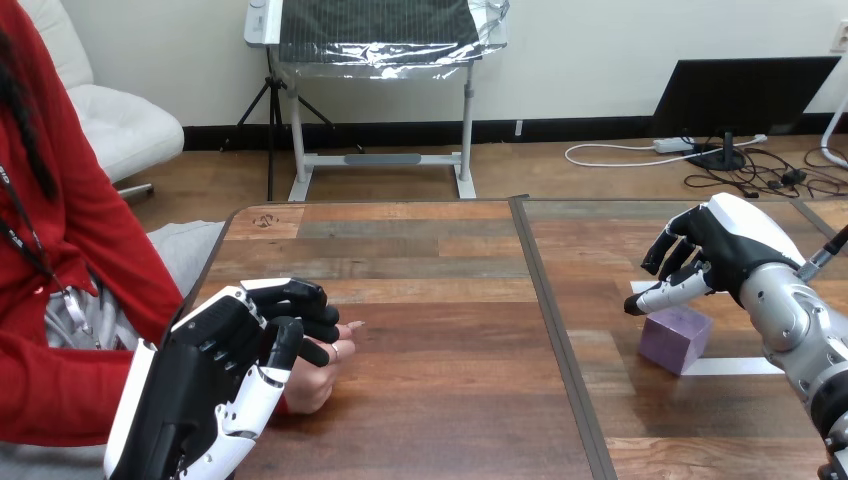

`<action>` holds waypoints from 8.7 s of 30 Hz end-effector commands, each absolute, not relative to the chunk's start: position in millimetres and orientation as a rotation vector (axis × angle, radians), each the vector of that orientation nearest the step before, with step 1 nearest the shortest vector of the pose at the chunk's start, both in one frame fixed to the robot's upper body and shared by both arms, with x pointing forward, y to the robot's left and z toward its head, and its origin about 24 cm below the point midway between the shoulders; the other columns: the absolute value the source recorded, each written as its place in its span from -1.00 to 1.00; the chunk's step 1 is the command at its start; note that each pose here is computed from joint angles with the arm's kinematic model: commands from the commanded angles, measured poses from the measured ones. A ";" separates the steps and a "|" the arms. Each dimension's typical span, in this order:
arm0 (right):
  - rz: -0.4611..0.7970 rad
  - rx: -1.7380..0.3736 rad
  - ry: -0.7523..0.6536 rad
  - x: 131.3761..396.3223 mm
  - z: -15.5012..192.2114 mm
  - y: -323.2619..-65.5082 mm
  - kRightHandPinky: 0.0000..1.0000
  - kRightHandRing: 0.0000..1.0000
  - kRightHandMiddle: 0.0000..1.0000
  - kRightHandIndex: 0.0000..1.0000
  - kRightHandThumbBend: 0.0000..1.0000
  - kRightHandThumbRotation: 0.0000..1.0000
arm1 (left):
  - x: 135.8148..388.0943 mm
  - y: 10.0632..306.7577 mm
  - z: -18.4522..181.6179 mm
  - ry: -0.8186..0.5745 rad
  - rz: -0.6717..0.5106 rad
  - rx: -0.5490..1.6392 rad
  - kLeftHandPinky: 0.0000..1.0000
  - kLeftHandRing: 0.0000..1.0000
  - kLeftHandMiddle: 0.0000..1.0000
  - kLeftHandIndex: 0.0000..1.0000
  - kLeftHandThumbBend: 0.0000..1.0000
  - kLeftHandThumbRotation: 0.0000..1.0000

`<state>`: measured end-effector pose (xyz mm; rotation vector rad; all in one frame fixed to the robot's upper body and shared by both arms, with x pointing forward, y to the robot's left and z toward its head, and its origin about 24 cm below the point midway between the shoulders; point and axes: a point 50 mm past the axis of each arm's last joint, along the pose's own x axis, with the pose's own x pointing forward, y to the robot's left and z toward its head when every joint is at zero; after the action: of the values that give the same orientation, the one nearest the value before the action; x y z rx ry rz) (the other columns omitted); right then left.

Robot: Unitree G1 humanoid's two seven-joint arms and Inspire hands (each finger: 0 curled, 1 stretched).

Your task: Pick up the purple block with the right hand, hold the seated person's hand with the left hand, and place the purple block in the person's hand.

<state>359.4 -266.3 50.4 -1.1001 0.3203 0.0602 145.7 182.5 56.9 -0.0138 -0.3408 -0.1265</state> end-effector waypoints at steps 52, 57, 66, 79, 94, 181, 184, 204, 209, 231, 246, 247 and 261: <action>0.112 -1.076 0.372 372.9 72.8 -265.1 0.26 0.40 0.48 0.49 0.92 -0.87 | 153.7 182.2 63.0 -0.412 -0.105 0.002 -0.08 0.13 0.14 0.10 -0.41 0.01; 0.116 -1.100 0.380 372.9 74.0 -267.0 0.29 0.44 0.52 0.52 0.92 -0.84 | 153.7 181.5 63.0 -0.411 -0.107 0.003 -0.08 0.13 0.13 0.10 -0.40 0.01; 0.118 -1.133 0.398 372.2 74.5 -270.2 0.31 0.46 0.54 0.53 0.91 -0.80 | 153.6 180.8 63.6 -0.409 -0.115 0.001 -0.08 0.13 0.13 0.10 -0.40 0.01; 0.136 -1.206 0.434 372.1 76.0 -273.7 0.17 0.37 0.48 0.52 0.87 -0.69 | 154.1 181.0 64.8 -0.412 -0.108 0.012 -0.09 0.12 0.13 0.09 -0.38 0.01; 0.131 -1.219 0.437 369.9 76.8 -279.8 -0.01 0.20 0.33 0.41 0.87 -0.70 | 154.9 181.3 64.9 -0.410 -0.105 0.021 -0.12 0.09 0.11 0.07 -0.34 0.01; 0.097 -1.135 0.417 361.8 53.9 -271.1 -0.13 -0.03 0.03 0.02 0.60 -1.00 | 153.3 181.9 68.0 -0.408 -0.078 0.034 -0.19 0.08 0.11 0.03 -0.49 -0.07; 0.099 -1.134 0.419 361.5 53.3 -271.0 -0.14 -0.04 0.03 0.03 0.59 -1.00 | 153.3 181.7 68.3 -0.409 -0.076 0.041 -0.19 0.08 0.11 0.03 -0.52 -0.07; 0.123 -1.179 0.479 363.7 53.4 -268.9 0.25 0.36 0.31 0.15 0.68 -1.00 | 151.6 183.0 67.0 -0.405 -0.079 0.047 -0.16 0.12 0.14 0.05 -0.52 -0.08; 0.131 -1.177 0.491 364.1 53.5 -268.5 0.27 0.39 0.37 0.23 0.71 -1.00 | 151.5 183.2 67.0 -0.406 -0.078 0.053 -0.16 0.12 0.14 0.05 -0.53 -0.08; 0.152 -1.173 0.497 364.7 53.9 -266.9 0.18 0.32 0.40 0.40 0.78 -0.89 | 150.9 183.4 68.2 -0.402 -0.075 0.042 -0.17 0.11 0.14 0.03 -0.55 -0.10; 0.155 -1.193 0.502 364.4 52.7 -266.4 0.20 0.35 0.42 0.45 0.78 -0.80 | 151.0 184.4 67.4 -0.405 -0.074 0.045 -0.16 0.12 0.15 0.03 -0.56 -0.12; 0.154 -1.194 0.502 364.4 52.6 -266.3 0.20 0.35 0.43 0.45 0.78 -0.79 | 151.0 184.3 67.5 -0.406 -0.074 0.046 -0.16 0.12 0.15 0.03 -0.55 -0.12; 0.154 -1.197 0.487 364.5 52.5 -265.2 0.22 0.39 0.42 0.44 0.76 -0.76 | 150.5 183.4 68.6 -0.397 -0.078 0.034 -0.16 0.12 0.14 0.03 -0.53 -0.13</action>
<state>349.8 -275.7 33.1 -1.1823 0.5844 0.1715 144.8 186.7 52.8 0.0543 -0.3126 -0.0743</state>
